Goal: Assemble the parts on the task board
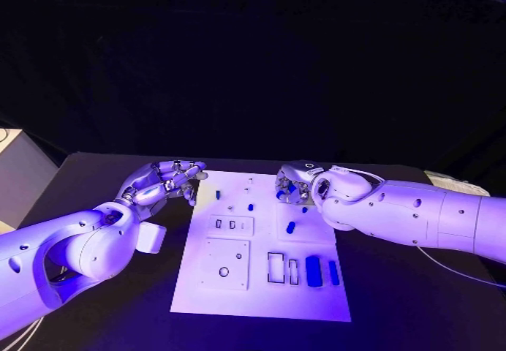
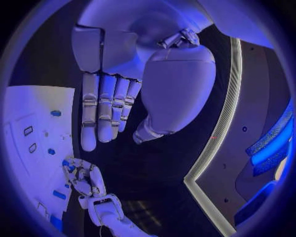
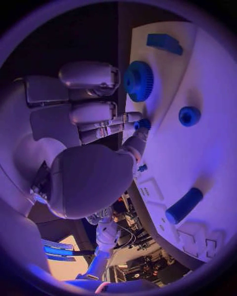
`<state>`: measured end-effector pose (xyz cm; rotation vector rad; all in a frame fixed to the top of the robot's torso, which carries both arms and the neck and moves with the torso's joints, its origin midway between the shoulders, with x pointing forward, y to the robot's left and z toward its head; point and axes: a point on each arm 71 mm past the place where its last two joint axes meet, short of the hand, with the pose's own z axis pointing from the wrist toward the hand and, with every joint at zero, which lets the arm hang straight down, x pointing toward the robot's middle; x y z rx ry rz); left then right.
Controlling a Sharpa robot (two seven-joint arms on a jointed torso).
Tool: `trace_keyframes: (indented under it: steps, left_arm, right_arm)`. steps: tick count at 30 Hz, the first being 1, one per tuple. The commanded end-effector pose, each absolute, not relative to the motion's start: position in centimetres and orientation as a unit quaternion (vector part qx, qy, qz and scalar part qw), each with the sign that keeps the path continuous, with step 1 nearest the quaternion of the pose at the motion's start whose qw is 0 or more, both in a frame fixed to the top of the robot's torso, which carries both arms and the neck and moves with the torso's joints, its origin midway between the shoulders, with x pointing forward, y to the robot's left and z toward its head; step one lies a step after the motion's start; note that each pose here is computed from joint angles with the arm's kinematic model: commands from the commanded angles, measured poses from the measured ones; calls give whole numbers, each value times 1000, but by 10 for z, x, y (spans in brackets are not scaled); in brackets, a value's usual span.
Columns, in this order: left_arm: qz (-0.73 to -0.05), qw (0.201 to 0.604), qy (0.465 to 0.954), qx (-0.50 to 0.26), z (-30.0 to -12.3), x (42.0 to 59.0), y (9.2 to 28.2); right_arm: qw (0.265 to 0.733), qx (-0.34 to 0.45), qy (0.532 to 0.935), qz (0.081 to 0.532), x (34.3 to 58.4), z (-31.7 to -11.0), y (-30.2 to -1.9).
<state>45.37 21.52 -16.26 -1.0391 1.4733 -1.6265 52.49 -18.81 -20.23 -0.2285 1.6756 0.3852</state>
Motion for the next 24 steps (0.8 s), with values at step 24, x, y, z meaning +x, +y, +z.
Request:
trace_keyframes:
  steps: [24]
  left_arm:
    - [-638,336,567,-398,-161,453,212]
  right_arm:
    - [720,-79,664,187,528,-178,-167]
